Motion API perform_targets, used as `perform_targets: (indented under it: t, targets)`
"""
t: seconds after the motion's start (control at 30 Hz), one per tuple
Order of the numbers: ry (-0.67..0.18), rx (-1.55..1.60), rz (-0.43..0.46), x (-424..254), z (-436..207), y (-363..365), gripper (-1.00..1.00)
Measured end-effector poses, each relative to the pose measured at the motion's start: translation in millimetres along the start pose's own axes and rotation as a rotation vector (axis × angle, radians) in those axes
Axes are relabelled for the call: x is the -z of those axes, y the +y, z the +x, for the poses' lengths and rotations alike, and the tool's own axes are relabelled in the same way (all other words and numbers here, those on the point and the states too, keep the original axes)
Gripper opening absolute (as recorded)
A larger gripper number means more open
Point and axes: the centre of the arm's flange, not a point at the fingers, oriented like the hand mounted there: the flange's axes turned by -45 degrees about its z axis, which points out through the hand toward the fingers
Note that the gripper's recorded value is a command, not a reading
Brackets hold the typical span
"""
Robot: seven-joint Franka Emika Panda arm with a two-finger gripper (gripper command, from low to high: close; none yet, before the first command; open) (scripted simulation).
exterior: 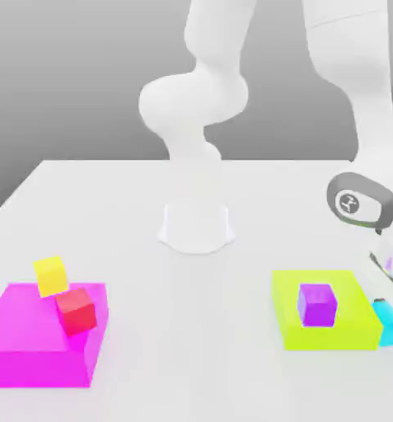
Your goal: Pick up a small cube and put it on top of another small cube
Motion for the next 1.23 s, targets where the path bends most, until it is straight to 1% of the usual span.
perform_targets:
  t: [0.1, 0.3, 0.33, 0.43, 0.5, 0.6, 0.77, 0.93, 1.0, 1.17, 1.2, 1.23]
  targets:
    - [-0.001, 0.001, 0.000, -2.4, 0.0, -0.3, -1.00]
    - [0.007, 0.001, 0.007, 55.8, 1.6, -2.0, -1.00]
    - [0.010, -0.002, 0.007, 63.8, -7.7, 4.8, -1.00]
    - [0.006, -0.022, -0.010, 93.2, -72.9, 42.8, -1.00]
    - [-0.003, -0.082, -0.021, 112.6, -147.2, 69.7, -1.00]
    - [-0.015, -0.132, -0.029, 140.3, -250.6, 82.4, -1.00]
    - [-0.021, -0.139, -0.024, 174.3, -380.3, 57.4, -1.00]
    - [-0.005, -0.185, -0.005, 187.9, -497.9, -6.1, -1.00]
    - [0.005, -0.191, 0.000, 176.4, -514.4, -17.4, -1.00]
    - [0.008, -0.193, 0.001, 130.1, -519.9, -21.4, -1.00]
    - [0.005, -0.195, 0.001, 123.4, -520.4, -22.4, 1.00]
    - [0.005, -0.195, 0.001, 123.4, -520.6, -22.5, 1.00]
